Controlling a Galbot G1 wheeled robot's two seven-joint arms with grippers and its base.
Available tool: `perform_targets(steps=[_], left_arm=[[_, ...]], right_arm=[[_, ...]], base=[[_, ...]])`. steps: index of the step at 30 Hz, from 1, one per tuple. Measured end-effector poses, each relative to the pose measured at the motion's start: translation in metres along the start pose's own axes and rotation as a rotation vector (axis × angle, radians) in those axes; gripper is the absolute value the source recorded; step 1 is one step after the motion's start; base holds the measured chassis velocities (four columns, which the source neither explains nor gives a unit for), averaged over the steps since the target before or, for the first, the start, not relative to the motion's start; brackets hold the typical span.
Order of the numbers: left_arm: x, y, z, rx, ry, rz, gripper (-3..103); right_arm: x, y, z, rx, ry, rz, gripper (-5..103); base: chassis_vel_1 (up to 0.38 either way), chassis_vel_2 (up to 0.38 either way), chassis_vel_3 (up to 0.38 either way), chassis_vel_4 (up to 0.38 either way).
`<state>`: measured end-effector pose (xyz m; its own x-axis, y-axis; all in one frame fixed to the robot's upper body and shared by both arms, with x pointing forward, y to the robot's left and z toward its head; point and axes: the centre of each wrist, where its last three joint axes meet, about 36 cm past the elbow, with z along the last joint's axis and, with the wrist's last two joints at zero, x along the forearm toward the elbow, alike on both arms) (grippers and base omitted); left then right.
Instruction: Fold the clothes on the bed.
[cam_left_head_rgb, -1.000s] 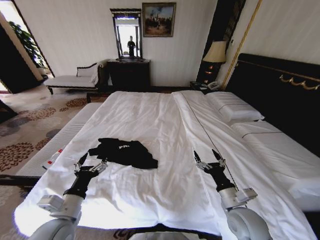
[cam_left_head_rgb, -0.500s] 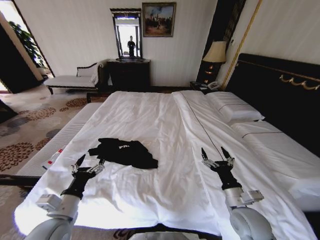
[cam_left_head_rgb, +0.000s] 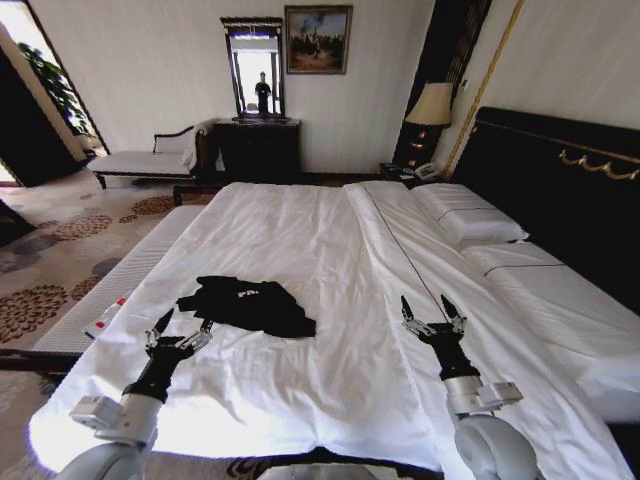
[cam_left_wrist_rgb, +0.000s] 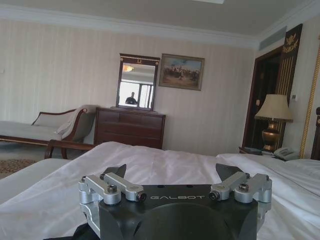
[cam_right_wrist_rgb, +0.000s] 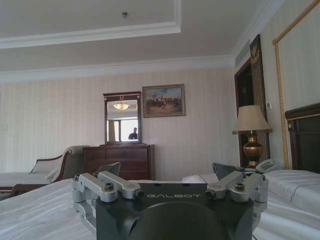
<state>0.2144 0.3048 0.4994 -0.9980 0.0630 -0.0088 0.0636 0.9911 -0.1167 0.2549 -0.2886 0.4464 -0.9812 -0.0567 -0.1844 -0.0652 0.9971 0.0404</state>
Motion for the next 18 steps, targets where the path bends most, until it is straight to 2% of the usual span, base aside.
perform_targets(steps=[18], left_arm=[[-0.0001,-0.0026,0.0024,0.010,0.001,-0.017,100]], right_arm=[[-0.0006,0.0020,0.0035,-0.010,-0.007,0.003,100]], base=[[0.000,0.000,0.000,0.000]])
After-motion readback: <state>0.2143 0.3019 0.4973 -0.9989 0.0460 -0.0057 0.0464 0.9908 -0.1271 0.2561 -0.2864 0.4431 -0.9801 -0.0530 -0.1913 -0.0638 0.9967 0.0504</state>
